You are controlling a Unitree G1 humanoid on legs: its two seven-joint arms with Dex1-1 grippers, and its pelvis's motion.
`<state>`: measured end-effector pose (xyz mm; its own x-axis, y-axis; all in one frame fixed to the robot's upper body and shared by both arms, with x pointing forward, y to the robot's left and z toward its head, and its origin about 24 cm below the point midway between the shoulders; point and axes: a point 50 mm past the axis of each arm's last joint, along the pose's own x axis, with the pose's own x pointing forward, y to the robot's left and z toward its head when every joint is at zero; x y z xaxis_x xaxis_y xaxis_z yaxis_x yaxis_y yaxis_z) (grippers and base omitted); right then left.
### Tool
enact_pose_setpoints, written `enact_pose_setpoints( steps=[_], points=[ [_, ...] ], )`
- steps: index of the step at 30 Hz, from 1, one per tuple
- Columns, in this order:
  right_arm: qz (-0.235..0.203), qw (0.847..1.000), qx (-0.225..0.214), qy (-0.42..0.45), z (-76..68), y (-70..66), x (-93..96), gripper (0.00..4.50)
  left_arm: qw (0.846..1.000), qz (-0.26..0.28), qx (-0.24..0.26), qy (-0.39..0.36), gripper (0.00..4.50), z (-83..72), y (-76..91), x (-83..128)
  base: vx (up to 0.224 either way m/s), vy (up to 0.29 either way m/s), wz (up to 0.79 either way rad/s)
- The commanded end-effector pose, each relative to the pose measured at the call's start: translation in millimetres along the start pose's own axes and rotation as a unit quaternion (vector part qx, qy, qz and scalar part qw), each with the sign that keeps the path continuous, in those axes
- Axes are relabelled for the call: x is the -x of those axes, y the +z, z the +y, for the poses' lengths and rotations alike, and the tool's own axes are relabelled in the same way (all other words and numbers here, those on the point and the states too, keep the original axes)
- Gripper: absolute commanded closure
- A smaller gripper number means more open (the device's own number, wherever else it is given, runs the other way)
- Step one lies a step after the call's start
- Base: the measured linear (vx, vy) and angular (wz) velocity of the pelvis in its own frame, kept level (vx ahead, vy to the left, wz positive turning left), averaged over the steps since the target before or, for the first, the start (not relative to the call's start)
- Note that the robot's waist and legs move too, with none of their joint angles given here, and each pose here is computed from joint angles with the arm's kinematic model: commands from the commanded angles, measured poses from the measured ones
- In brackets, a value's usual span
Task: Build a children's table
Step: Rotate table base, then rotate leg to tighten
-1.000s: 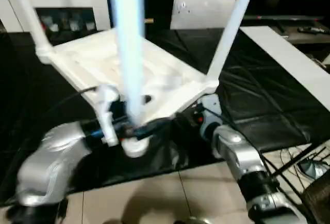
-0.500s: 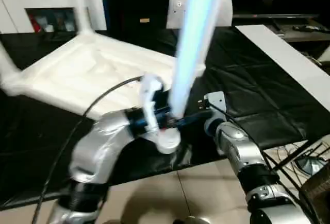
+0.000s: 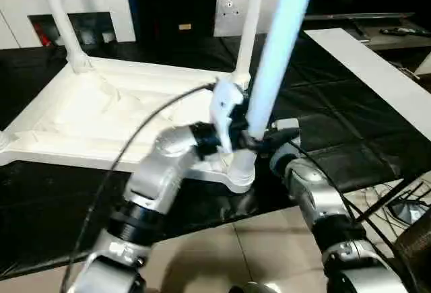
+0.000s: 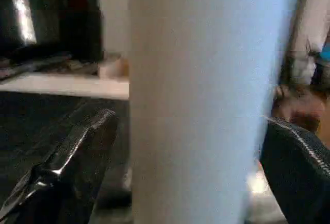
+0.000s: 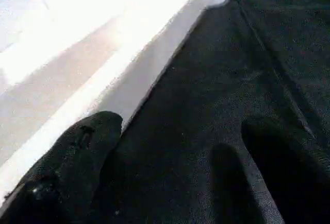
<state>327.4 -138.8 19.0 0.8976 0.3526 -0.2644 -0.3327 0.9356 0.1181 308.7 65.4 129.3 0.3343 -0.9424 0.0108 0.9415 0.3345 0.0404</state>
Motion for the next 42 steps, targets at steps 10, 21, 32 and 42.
enact_pose_setpoints(
  steps=[10, 21, 32, 42],
  points=[
    [0.013, 0.989, 0.058, 0.136, -12.9, 10.7, 55.2, 0.0, 0.975, 0.191, -0.079, -0.087, 0.49, 24.1, -35.9, 50.1, 0.0, 0.0, 0.0],
    [0.085, 0.956, 0.075, 0.272, 0.1, 9.3, 116.4, 0.0, 0.939, 0.278, -0.136, -0.149, 1.46, 36.0, -52.6, 40.7, 0.0, 0.0, 0.0],
    [0.095, 0.945, 0.069, 0.304, 9.1, 11.8, 135.5, 0.0, 0.919, 0.325, -0.135, -0.18, 2.31, 40.8, -60.0, 41.1, 0.0, 0.0, 0.0],
    [0.094, 0.938, 0.065, 0.328, 15.8, 14.6, 136.2, 0.0, 0.922, 0.32, -0.121, -0.18, 3.01, 45.0, -58.7, 40.7, 0.0, 0.0, 0.0]
  ],
)
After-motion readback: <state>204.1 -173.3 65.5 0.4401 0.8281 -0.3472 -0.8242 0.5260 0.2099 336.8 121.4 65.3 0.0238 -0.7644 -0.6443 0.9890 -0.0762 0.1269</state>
